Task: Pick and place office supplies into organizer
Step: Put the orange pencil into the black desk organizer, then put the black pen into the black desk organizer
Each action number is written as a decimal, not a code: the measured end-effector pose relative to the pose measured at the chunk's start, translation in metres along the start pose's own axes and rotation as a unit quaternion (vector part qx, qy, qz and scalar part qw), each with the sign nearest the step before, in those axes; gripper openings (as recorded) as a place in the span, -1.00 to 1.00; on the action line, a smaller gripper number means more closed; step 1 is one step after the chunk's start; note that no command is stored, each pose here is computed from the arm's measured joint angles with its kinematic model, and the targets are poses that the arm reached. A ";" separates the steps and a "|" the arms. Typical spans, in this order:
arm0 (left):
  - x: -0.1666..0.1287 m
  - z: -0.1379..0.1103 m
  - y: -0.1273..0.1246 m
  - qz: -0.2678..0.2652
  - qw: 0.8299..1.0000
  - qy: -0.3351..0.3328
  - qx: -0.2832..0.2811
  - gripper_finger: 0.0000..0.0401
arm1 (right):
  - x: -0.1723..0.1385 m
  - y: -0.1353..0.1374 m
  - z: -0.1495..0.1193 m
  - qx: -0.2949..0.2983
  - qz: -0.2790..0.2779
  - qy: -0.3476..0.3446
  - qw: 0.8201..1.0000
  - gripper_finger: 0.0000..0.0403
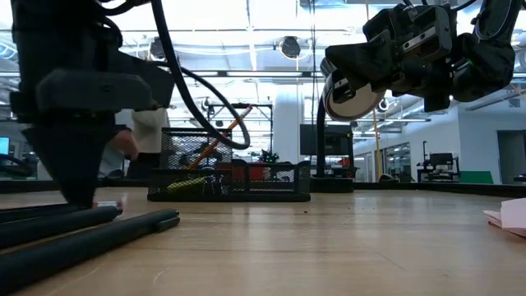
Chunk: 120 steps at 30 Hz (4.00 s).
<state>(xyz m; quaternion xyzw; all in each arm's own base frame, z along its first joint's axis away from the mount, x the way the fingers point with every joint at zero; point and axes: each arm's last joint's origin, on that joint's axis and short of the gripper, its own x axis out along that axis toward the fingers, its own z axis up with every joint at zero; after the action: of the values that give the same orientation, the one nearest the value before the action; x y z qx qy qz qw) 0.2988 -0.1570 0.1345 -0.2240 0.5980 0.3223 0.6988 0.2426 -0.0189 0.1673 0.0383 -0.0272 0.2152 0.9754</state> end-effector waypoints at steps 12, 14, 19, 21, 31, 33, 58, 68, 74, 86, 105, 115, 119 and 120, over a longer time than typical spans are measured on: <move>-0.039 0.019 0.017 -0.001 0.990 -0.136 0.035 -0.84 | 0.000 0.000 0.000 -0.007 0.000 0.002 1.000 -0.98; -0.053 0.025 0.022 -0.010 0.983 -0.180 0.045 -0.83 | 0.000 0.000 0.000 -0.006 0.000 0.002 1.000 -0.98; -0.098 0.037 0.035 -0.019 0.941 -0.322 0.102 -0.89 | 0.000 0.000 0.000 -0.006 0.000 0.002 1.000 -0.98; -0.119 0.043 0.040 -0.018 0.916 -0.381 0.124 -0.91 | 0.000 0.000 0.000 -0.008 0.000 0.000 1.000 -0.98; -0.185 0.082 0.053 -0.066 0.800 -0.529 0.275 -0.89 | 0.000 0.000 0.000 -0.007 0.000 0.000 1.000 -0.98; -0.185 0.093 0.056 -0.080 0.788 -0.532 0.301 -0.91 | 0.000 0.000 0.000 -0.008 0.000 0.000 1.000 -0.98; -0.041 0.122 0.138 -0.191 0.804 -0.505 0.249 -0.89 | 0.000 0.000 0.001 -0.009 0.003 -0.002 1.000 -0.98; -0.012 0.099 0.154 -0.210 0.789 -0.535 0.218 -0.85 | 0.000 0.000 0.003 -0.016 0.002 -0.013 1.000 -0.98; -0.005 0.092 0.158 -0.218 0.790 -0.535 0.205 -0.85 | 0.001 0.000 0.003 -0.017 0.002 -0.013 1.000 -0.98; -0.005 0.092 0.158 -0.218 0.792 -0.534 0.202 -0.85 | 0.001 0.000 0.004 -0.019 0.000 -0.014 1.000 -0.98; 0.003 0.091 0.161 -0.228 0.818 -0.492 0.193 -0.84 | 0.001 0.000 0.004 -0.020 0.000 -0.016 1.000 -0.98; 0.002 0.091 0.161 -0.234 0.815 -0.496 0.184 -0.62 | 0.001 0.000 0.004 -0.019 0.000 -0.016 1.000 -0.98; 0.001 0.092 0.161 -0.230 0.815 -0.501 0.180 -0.39 | 0.001 0.000 0.004 -0.018 0.000 -0.016 1.000 -0.98; 0.001 0.092 0.161 -0.225 0.814 -0.506 0.178 -0.35 | 0.001 0.000 0.004 -0.018 0.000 -0.016 1.000 -0.98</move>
<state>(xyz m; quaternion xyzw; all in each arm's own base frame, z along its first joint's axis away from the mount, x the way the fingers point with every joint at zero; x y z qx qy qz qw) 0.2468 0.0192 0.1626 -0.0293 0.1402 0.1124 0.9833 0.2432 -0.0191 0.1713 0.0240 -0.0464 0.2143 0.9754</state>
